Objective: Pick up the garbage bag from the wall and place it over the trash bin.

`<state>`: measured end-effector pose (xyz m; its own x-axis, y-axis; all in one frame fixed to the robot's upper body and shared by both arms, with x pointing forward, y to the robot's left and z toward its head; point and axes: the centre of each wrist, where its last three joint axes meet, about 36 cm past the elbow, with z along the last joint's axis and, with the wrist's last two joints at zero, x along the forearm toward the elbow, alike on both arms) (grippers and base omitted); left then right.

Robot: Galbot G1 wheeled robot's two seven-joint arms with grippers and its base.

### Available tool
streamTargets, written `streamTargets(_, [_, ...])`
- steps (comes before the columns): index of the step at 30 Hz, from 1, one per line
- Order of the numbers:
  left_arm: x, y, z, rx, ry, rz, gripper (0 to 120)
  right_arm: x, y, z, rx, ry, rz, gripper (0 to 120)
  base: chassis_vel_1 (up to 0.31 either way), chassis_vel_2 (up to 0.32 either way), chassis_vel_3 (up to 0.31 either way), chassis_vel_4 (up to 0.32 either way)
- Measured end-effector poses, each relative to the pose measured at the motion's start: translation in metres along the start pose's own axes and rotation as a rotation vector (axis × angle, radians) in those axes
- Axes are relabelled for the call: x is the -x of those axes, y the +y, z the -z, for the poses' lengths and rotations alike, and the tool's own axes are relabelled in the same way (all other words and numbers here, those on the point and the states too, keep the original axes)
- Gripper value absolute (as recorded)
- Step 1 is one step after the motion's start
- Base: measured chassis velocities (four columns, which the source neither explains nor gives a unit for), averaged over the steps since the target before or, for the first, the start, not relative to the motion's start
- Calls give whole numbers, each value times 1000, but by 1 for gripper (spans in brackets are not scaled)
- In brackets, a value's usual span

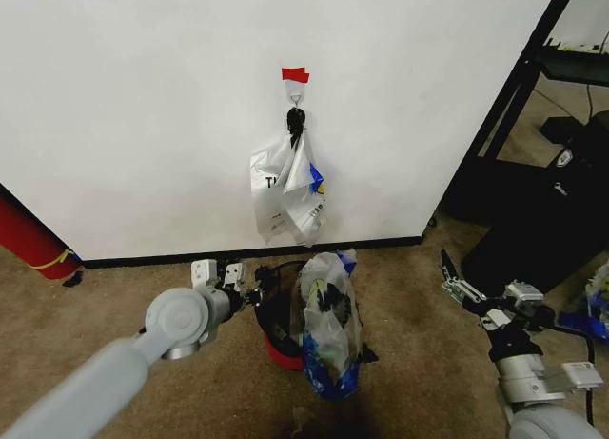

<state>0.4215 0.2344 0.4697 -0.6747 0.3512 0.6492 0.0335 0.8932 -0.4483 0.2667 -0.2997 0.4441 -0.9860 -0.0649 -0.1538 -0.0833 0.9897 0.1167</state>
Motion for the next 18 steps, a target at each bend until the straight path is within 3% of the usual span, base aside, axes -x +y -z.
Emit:
streamTargets(7, [12, 4, -26, -46, -41, 9, 3, 7, 3, -1, 3, 0, 5, 100, 0, 0, 0, 0])
streamTargets(13, [25, 7, -45, 53, -110, 0, 3, 3, 2, -6, 5, 15, -3, 100, 0, 0, 0, 0])
streamTargets(18, [32, 8, -44, 50, -145, 0, 3, 2, 1, -7, 7, 16, -4, 100, 0, 0, 0, 0])
